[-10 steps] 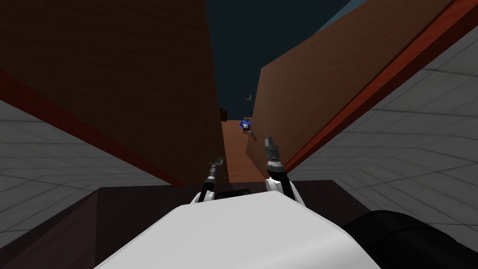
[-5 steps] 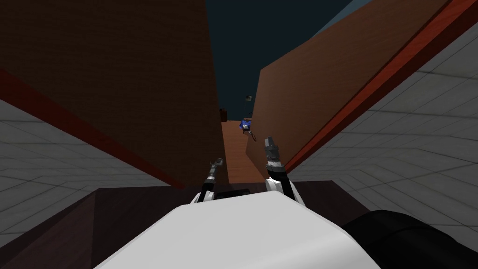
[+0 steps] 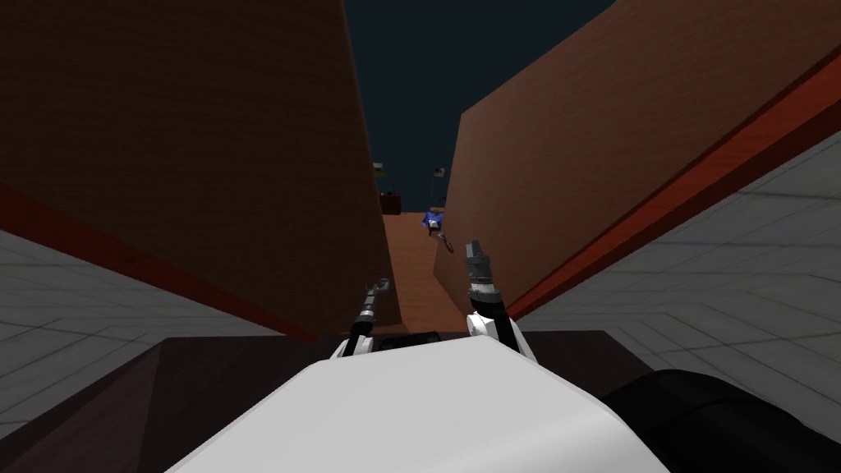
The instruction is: Push the door open
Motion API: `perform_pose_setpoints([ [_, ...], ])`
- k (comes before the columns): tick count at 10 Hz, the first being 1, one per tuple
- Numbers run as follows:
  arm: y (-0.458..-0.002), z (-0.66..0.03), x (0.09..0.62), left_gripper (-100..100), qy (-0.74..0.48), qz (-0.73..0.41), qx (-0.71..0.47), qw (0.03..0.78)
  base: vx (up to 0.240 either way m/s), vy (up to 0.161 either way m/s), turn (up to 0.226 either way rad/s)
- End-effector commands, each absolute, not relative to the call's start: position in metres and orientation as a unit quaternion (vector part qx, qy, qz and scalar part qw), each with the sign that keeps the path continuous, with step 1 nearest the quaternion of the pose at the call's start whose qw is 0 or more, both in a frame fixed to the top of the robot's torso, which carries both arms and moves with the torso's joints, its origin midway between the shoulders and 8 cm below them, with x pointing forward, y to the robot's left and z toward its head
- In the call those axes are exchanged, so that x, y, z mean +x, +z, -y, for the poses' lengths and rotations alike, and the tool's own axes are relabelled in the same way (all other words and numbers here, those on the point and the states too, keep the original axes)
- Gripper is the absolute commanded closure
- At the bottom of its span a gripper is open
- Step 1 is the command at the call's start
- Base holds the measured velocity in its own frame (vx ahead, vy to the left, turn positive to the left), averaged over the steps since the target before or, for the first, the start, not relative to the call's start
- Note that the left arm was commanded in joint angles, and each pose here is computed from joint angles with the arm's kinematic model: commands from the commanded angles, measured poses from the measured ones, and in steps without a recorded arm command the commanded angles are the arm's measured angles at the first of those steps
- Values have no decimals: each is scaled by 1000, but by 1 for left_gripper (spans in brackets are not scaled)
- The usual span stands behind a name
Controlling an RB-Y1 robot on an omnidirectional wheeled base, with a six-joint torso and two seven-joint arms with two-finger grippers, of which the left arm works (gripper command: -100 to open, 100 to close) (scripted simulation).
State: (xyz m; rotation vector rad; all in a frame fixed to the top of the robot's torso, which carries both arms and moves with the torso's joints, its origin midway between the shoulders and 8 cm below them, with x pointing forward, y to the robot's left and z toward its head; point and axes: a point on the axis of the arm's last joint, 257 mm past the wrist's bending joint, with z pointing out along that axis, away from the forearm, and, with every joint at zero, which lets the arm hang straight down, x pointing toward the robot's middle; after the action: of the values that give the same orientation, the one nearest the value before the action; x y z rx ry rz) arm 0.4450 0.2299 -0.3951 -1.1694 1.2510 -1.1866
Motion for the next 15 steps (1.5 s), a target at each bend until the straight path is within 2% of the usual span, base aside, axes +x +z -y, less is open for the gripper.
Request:
perform_pose_setpoints([
  [1,-388,-252,448,100,-483,-510,-485,521,198,-60,76],
  [15,-387,-329,446,100,-432,-450,-540,565,192,-84,78],
])
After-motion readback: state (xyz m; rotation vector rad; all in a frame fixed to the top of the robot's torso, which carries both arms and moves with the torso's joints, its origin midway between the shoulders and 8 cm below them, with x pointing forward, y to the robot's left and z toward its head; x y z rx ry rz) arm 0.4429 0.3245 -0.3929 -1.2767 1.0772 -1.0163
